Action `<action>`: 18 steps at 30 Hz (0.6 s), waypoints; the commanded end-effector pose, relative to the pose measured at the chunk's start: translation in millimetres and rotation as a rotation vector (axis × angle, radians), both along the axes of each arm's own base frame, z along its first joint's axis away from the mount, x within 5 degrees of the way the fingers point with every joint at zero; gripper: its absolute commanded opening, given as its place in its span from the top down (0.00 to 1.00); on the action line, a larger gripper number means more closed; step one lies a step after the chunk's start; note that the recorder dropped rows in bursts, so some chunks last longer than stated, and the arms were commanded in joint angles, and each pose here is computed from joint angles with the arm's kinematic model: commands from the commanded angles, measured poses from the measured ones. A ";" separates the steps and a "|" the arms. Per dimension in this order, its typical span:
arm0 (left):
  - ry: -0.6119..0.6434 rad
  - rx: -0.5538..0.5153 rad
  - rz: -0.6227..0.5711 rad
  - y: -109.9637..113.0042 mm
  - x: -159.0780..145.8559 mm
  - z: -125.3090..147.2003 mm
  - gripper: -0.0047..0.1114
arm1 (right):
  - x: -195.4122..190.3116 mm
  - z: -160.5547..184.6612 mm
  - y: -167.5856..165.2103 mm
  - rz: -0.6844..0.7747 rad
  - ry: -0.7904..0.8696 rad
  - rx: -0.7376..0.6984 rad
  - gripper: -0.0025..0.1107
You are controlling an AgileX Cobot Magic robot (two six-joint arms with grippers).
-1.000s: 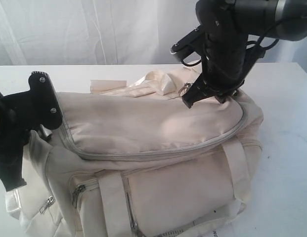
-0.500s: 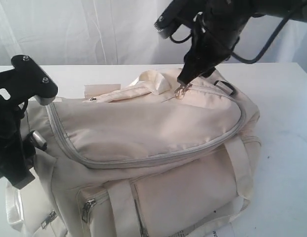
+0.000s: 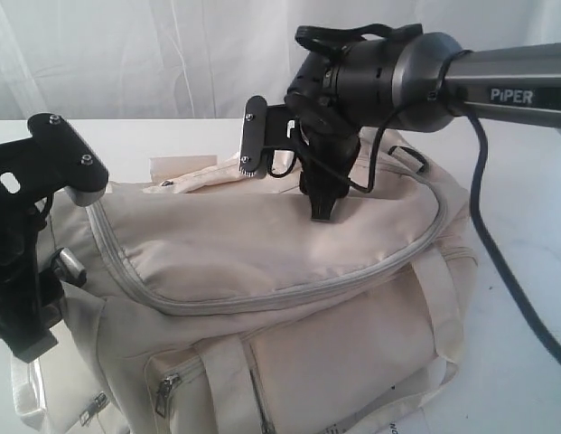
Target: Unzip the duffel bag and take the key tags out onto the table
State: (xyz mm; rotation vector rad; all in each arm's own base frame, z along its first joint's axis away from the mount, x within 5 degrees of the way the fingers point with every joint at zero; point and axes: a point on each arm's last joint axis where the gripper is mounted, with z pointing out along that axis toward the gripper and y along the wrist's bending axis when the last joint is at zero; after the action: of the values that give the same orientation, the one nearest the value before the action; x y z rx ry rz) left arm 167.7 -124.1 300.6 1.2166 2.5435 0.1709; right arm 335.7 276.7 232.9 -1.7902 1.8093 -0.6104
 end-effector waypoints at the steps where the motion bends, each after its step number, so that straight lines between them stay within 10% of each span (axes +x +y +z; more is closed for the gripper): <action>1: 0.045 -0.019 0.022 0.7 -5.0 1.1 0.40 | 6.2 -7.8 4.6 0.057 -0.048 -0.038 0.46; 9: 0.036 -0.028 0.020 0.0 -4.2 1.4 0.40 | 10.4 4.8 -1.2 -0.147 -0.110 0.069 0.98; 18: 0.035 -0.029 0.019 -0.2 -4.1 1.4 0.40 | 0.5 58.7 -10.3 -0.219 -0.172 0.231 0.98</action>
State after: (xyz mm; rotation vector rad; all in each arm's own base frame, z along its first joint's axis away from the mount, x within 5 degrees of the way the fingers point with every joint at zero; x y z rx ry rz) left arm 168.1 -124.9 300.8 1.2133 2.5363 0.1609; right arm 341.2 271.1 274.5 -1.4122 1.8805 -0.6106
